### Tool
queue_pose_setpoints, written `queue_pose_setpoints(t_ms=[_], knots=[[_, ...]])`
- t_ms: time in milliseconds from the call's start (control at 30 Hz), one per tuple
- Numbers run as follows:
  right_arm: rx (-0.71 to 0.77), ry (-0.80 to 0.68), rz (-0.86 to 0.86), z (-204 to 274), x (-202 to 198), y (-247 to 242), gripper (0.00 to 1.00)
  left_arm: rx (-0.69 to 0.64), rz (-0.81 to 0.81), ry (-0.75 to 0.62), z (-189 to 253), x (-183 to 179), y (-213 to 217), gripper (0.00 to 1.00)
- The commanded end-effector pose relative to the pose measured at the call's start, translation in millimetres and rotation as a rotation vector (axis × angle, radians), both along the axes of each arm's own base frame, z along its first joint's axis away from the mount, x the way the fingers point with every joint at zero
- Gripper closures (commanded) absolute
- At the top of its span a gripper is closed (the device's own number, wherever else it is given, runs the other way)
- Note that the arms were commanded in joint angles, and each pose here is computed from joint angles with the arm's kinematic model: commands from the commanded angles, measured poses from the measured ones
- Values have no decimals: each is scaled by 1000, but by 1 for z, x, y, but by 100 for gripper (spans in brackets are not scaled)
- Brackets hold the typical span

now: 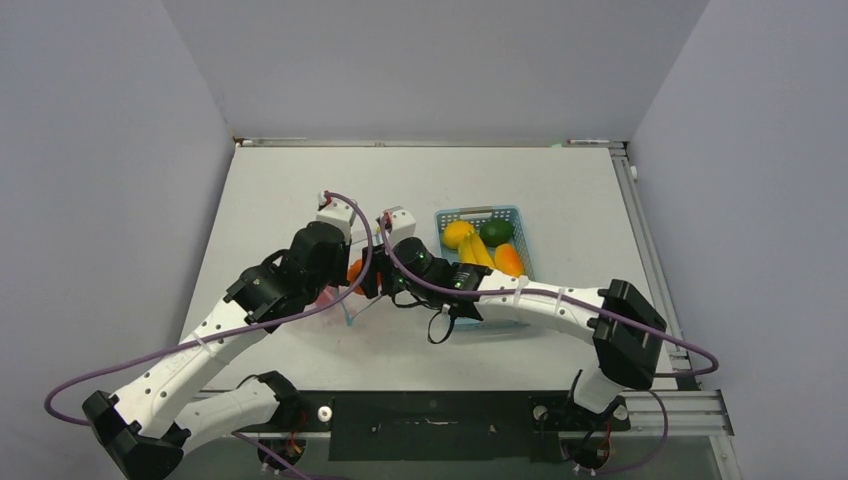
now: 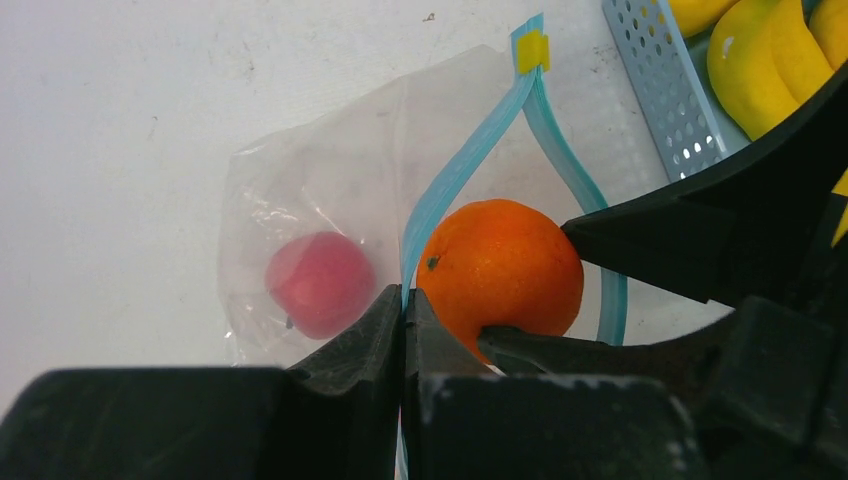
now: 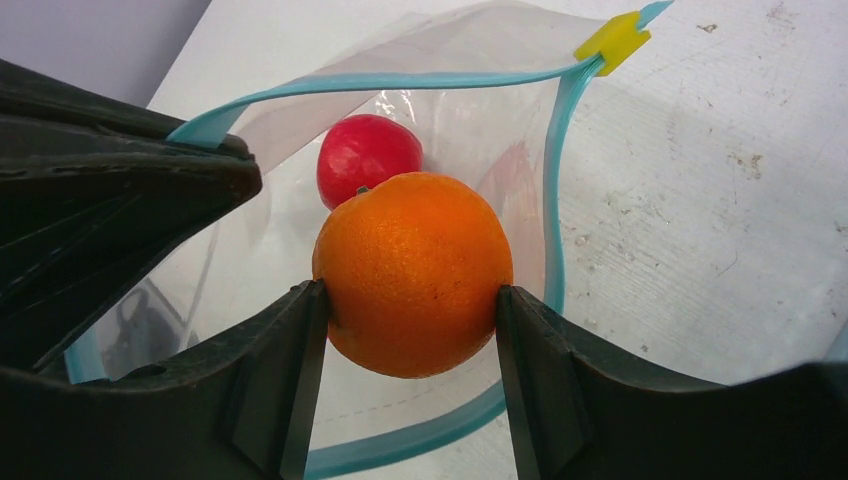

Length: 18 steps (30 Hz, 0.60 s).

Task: Place the food in the zip-top bag and seal the zipper
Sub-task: Place the fake fruit in the zipper food storage bag.

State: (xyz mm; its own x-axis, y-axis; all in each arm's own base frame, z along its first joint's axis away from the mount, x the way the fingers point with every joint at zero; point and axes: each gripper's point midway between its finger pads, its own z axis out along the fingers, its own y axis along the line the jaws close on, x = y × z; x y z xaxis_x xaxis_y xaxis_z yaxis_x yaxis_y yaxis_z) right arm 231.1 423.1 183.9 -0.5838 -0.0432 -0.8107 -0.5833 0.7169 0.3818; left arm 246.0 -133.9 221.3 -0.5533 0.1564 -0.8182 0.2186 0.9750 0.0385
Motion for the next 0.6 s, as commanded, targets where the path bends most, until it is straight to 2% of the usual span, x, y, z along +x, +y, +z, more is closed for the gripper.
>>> queue_pose_setpoints(t_ms=[0, 200, 333, 567], knots=[[75, -40, -70, 26, 15, 13, 63, -54, -3, -51, 15, 5, -5, 100], [83, -39, -128, 20, 27, 19, 60, -51, -8, -46, 14, 5, -6, 100], [98, -48, -157, 25, 33, 22, 49, -47, -11, -41, 13, 6, -7, 100], [119, -59, -175, 34, 37, 22, 16, -42, -9, -39, 11, 6, -6, 100]])
